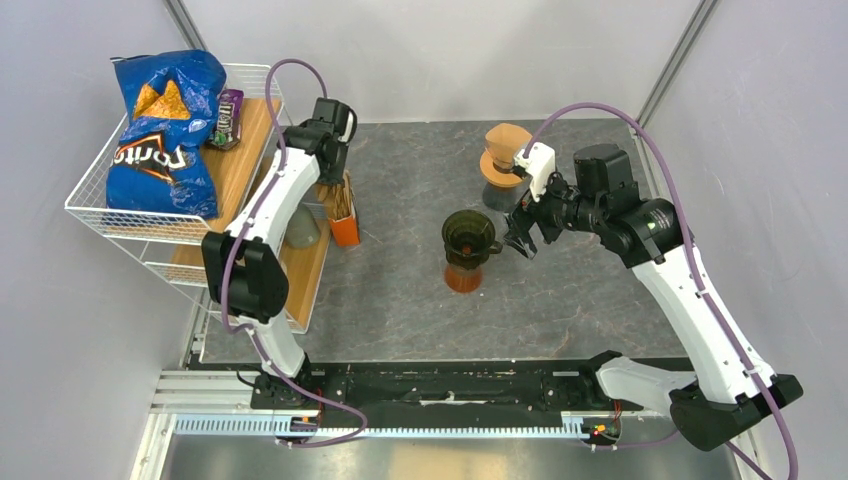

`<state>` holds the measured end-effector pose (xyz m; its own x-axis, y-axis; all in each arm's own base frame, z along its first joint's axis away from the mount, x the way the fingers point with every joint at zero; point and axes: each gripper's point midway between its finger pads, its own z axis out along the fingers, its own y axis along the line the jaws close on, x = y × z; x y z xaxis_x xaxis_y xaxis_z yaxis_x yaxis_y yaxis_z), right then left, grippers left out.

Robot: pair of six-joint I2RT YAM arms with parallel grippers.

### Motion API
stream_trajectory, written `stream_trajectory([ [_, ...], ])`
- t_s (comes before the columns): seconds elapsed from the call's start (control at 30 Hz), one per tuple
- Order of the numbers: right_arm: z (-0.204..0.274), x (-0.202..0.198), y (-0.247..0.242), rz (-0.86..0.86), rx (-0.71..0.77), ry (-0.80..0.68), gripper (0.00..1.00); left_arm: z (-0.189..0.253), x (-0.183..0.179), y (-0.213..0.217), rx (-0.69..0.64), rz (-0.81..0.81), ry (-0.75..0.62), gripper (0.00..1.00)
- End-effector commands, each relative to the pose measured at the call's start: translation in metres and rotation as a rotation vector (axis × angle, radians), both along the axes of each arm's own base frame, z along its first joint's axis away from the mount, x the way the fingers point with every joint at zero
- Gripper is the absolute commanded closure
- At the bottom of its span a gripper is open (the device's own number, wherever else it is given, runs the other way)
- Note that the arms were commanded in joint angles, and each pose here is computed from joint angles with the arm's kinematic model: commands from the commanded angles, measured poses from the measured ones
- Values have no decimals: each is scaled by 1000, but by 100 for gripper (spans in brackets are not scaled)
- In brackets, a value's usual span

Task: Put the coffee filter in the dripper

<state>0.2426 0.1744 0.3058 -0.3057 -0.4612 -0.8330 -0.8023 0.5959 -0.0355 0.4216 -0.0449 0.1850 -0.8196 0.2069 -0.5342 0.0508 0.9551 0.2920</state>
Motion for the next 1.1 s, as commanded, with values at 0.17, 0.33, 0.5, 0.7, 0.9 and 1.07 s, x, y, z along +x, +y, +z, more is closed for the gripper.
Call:
stream_trajectory([
  [0.17,29,8,10,14,67,-60,3,121,-20,-29,-82,-180,-204,98],
  [0.33,43,20,16,2,94,-94,3,176,-41,-62,-256,-298,-305,98],
  [0.5,62,43,25,-13,136,-192,3,241,-95,-137,-660,-635,-354,98],
  [0.7,76,56,47,51,86,-338,3,297,-149,-182,-1012,-857,-332,98],
  [0.9,87,56,75,115,38,-449,3,316,-160,-192,-1136,-881,-316,98],
  [1.07,94,62,90,112,25,-504,3,309,-164,-200,-1164,-871,-273,98],
])
